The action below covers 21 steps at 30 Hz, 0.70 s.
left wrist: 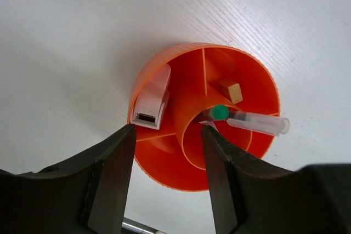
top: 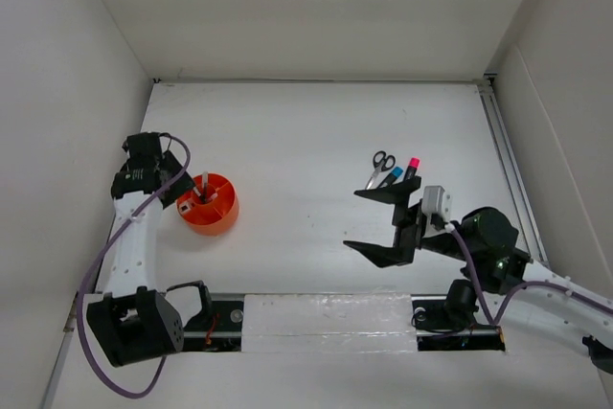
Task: Sort the stationery into containers
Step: Place the stapler in the storage box.
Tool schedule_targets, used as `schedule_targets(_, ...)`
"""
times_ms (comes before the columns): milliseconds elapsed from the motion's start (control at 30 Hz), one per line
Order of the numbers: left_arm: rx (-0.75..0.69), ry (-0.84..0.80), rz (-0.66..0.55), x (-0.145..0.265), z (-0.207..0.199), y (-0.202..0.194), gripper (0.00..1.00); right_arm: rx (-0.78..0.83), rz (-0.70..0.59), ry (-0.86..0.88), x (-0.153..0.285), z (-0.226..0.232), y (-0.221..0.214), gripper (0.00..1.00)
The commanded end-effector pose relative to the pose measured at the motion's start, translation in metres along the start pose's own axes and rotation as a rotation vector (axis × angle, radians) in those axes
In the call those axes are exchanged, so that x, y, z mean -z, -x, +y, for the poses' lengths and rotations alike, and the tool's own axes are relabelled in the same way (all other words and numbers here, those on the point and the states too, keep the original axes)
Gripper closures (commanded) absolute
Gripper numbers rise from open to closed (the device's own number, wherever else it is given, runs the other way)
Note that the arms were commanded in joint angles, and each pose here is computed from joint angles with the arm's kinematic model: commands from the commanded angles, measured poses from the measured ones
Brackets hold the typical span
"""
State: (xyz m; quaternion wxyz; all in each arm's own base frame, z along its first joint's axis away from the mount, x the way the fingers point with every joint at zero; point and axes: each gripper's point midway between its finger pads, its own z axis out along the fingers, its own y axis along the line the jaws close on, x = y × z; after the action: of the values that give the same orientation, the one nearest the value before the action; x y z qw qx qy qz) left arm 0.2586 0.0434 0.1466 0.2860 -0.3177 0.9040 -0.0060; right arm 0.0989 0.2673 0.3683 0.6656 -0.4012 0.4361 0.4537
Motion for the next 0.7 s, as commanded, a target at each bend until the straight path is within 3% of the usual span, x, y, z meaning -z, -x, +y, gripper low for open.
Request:
schedule_targets(0, 0.03, -0.042, -0.07, 0.019, -0.005, 0.009, 0.53, 0.007, -0.008, -0.03, -0.006, -0.007, -0.001, 0.0)
schedule_targets(33, 0.029, -0.037, -0.059, 0.023, -0.002, 0.004, 0.38, 0.002, 0.014, -0.044, -0.009, -0.01, -0.008, 0.0)
schedule_targets(100, 0.05, -0.047, -0.047, 0.024, -0.003, -0.001, 0.33, -0.001, 0.029, -0.089, -0.013, -0.019, -0.014, 0.0)
schedule_targets(133, 0.05, -0.059, -0.047, 0.026, -0.003, -0.005, 0.01, -0.001, 0.033, -0.107, -0.015, -0.023, -0.017, 0.0)
schedule_targets(400, 0.077, -0.095, -0.132, 0.074, 0.002, -0.005, 0.01, -0.062, 0.121, -0.144, -0.039, -0.034, -0.041, 0.0)
schedule_targets(667, 0.125, -0.201, -0.184, 0.118, -0.013, -0.005, 0.01, -0.164, 0.201, -0.441, -0.045, -0.082, -0.052, 0.0)
